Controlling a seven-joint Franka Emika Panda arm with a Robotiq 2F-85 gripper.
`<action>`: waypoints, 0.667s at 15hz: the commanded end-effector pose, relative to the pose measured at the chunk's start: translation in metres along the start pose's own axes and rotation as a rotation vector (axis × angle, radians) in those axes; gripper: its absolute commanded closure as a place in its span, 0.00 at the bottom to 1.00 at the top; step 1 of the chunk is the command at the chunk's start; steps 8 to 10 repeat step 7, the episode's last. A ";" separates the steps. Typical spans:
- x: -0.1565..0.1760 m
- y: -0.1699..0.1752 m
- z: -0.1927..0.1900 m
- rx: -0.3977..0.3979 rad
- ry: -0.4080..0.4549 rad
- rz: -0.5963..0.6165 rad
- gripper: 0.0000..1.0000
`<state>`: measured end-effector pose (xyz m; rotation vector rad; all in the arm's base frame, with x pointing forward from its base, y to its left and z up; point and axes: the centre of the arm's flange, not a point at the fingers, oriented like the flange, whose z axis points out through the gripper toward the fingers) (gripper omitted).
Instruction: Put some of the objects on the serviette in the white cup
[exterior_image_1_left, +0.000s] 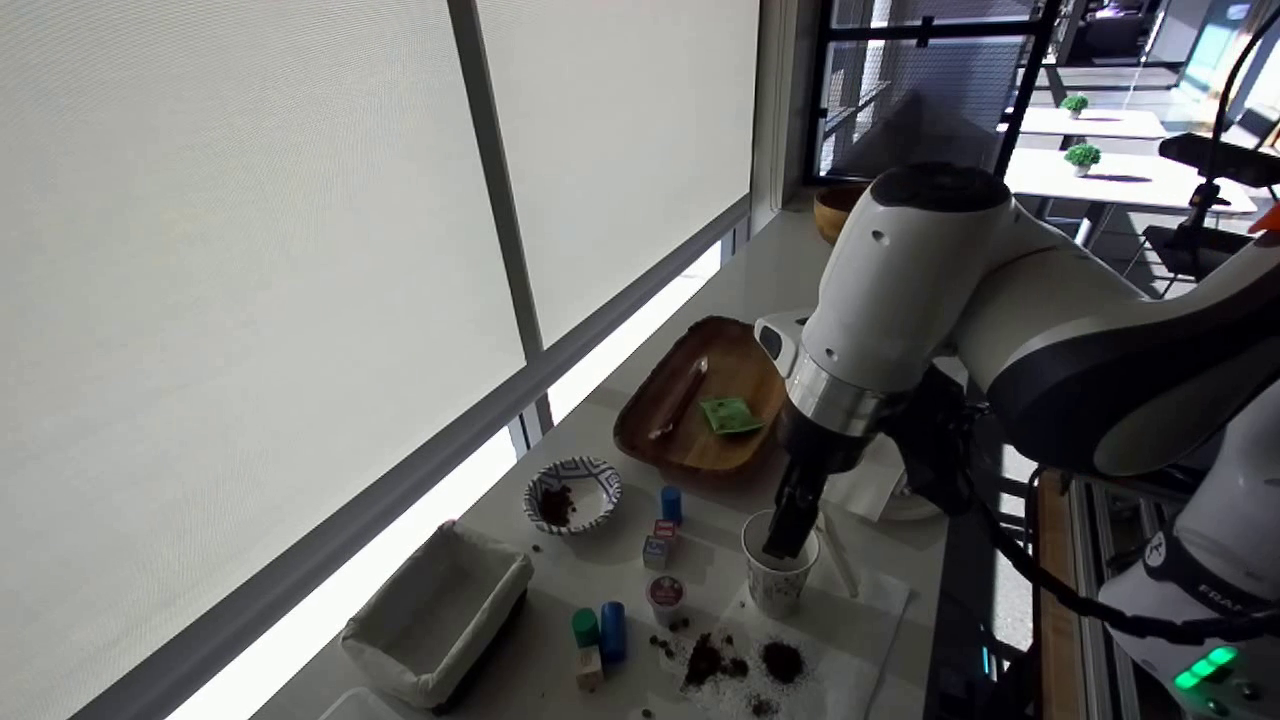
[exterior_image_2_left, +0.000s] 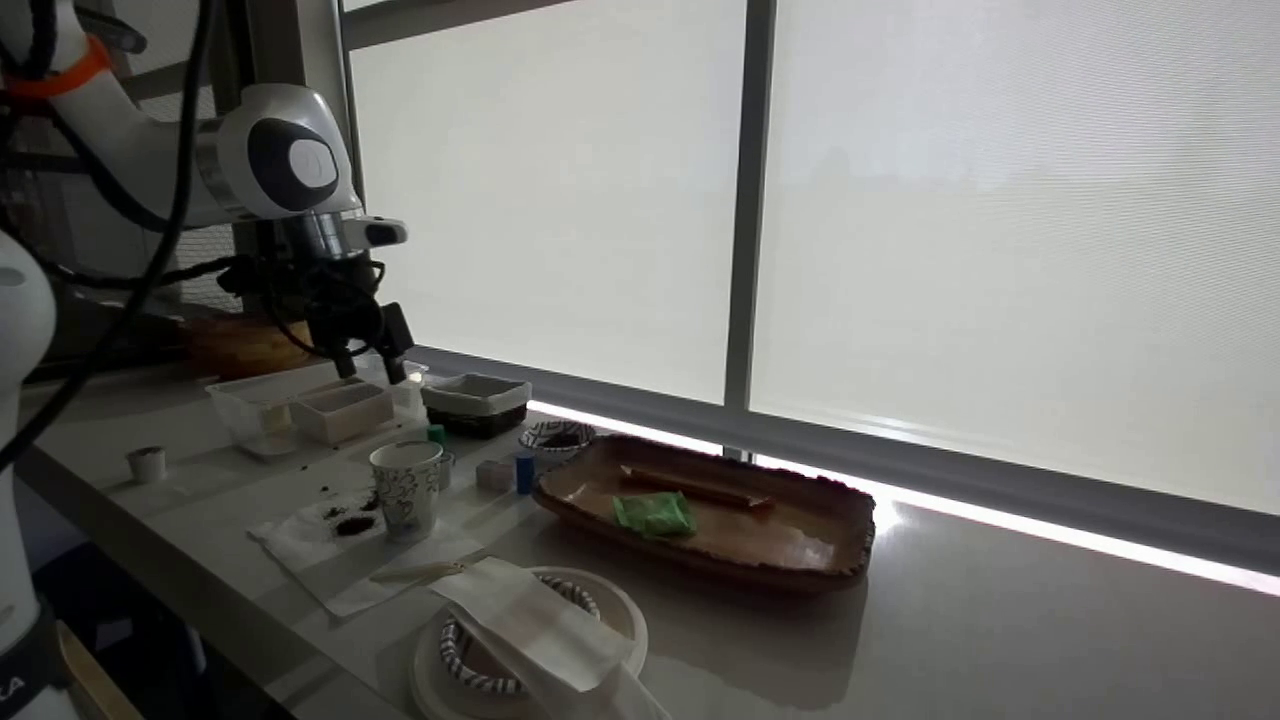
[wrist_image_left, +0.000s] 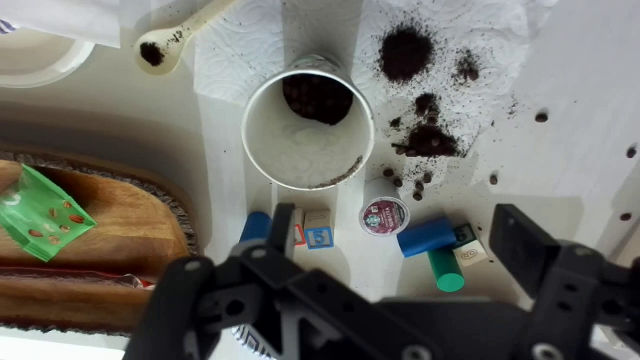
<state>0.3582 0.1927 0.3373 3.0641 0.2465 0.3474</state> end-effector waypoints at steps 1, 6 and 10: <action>-0.025 -0.009 -0.049 -0.046 0.017 -0.006 0.00; -0.017 -0.011 -0.050 -0.069 0.025 -0.011 0.00; -0.018 -0.011 -0.051 -0.070 0.028 -0.011 0.00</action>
